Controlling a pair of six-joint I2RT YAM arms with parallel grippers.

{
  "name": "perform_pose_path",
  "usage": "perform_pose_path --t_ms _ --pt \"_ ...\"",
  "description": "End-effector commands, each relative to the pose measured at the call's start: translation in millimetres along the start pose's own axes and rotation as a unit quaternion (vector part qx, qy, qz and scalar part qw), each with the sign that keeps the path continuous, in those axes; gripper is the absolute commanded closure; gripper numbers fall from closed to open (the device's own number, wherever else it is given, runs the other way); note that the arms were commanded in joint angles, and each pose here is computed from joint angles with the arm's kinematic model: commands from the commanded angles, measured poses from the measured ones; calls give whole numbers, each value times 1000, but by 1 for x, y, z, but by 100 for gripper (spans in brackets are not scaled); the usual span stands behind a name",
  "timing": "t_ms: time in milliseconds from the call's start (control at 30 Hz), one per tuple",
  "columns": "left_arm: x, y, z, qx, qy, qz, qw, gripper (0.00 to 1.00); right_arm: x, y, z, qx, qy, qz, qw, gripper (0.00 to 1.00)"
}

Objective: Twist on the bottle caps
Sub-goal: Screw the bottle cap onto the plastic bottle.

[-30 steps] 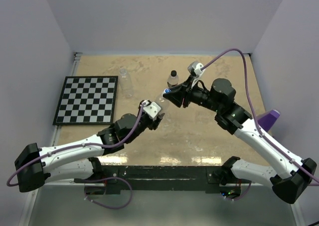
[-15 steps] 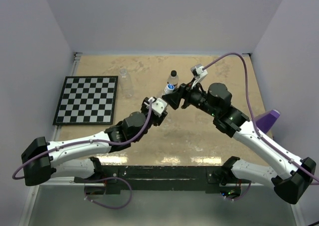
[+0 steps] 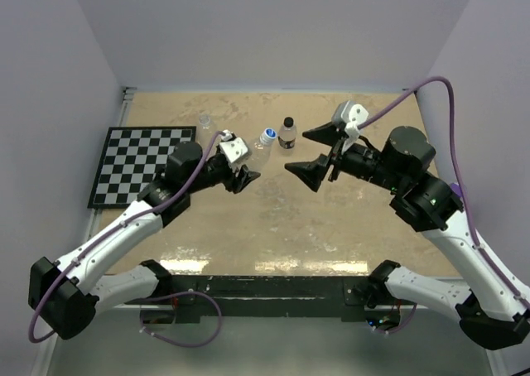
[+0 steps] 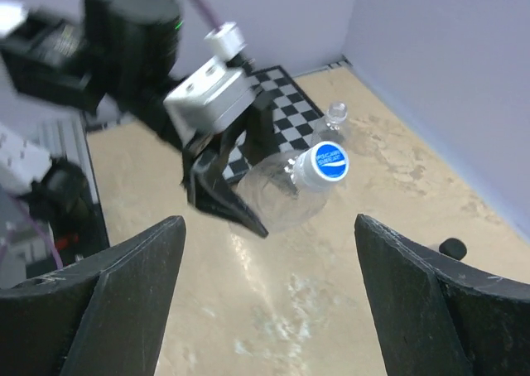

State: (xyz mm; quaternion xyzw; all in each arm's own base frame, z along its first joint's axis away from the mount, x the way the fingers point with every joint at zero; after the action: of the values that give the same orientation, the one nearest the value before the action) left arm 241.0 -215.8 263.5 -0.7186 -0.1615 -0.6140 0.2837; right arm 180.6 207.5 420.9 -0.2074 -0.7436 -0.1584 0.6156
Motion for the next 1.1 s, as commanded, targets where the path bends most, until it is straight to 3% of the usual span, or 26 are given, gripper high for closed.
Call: perform_pose_path --t_ms 0,200,333,633,1067 --pt "11 -12 -22 -203 45 31 978 100 -21 -12 16 104 -140 33 984 13" --pt "-3 -21 -40 -316 86 51 944 100 -21 -21 20 126 -182 31 975 13" --pt "-14 -28 -45 -340 97 58 934 100 -18 -26 29 165 -206 17 964 17" --pt "-25 -28 -44 -334 87 68 936 100 -28 -8 35 239 -194 36 951 35" --pt "-26 -28 -42 -322 89 64 940 100 -34 12 37 282 -177 43 942 38"
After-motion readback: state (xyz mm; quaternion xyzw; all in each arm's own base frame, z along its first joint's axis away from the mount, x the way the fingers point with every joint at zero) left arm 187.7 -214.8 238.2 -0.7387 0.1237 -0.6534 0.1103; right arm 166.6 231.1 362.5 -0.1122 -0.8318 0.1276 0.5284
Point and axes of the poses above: each gripper's point midway between its finger pads, its own y axis out along the fingers, its own z axis along the line the jaws close on, x = y × z, the point moved 5 cm from there along -y, back along the fingers, and after that the axes turned 12 degrees about -y, right-handed, at the moved point
